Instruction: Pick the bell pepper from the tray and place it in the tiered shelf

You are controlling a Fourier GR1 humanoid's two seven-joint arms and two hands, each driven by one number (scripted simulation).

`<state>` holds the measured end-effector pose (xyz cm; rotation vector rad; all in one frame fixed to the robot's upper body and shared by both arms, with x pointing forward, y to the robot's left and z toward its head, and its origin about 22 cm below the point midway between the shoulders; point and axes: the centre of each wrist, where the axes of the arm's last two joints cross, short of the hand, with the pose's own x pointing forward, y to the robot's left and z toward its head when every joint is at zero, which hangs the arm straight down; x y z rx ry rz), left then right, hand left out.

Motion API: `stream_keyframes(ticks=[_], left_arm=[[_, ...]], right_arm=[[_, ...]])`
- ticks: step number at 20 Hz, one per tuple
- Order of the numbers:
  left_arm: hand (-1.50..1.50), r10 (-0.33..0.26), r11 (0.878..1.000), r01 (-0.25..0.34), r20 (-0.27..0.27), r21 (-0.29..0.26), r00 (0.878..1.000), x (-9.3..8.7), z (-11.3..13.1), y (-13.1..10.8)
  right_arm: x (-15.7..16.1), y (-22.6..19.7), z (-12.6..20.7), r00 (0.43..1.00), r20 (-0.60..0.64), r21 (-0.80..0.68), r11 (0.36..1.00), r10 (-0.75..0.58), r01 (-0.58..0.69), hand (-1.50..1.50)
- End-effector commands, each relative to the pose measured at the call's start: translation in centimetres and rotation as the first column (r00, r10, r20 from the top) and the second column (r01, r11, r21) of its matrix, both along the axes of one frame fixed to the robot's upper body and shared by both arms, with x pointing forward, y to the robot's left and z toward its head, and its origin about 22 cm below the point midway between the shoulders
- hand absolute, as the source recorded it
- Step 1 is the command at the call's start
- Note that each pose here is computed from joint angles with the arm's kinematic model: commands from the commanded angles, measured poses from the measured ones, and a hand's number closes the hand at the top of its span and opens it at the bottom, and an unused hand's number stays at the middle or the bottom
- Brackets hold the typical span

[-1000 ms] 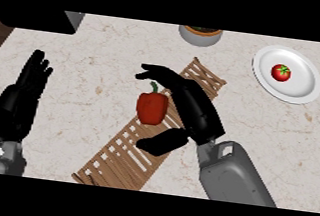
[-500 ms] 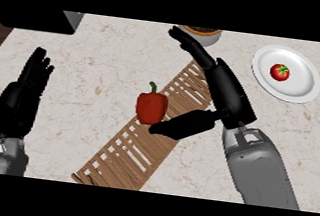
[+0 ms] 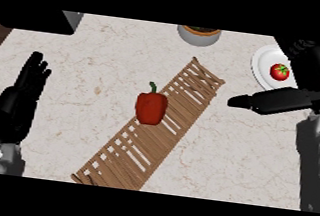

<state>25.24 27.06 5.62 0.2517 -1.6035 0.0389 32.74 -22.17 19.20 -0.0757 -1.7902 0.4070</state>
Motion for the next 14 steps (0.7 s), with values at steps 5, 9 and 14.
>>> stream_keyframes(ticks=[5,9,14], left_arm=[[0.00,0.010,1.000,-0.010,0.008,-0.003,1.000,1.3,-0.9,0.1],[0.00,-0.006,1.000,0.006,0.016,0.004,1.000,-0.4,1.1,1.0],[0.00,-0.010,1.000,0.010,0.009,0.001,1.000,1.5,0.3,0.6]], right_arm=[[2.1,-9.3,1.6,0.999,-0.046,0.027,1.000,0.010,-0.008,-1.50],[2.1,-15.1,1.1,0.998,-0.048,0.034,0.999,0.039,-0.037,-1.50],[1.9,-17.5,-1.3,0.997,-0.034,0.052,0.997,0.067,-0.065,-1.50]])
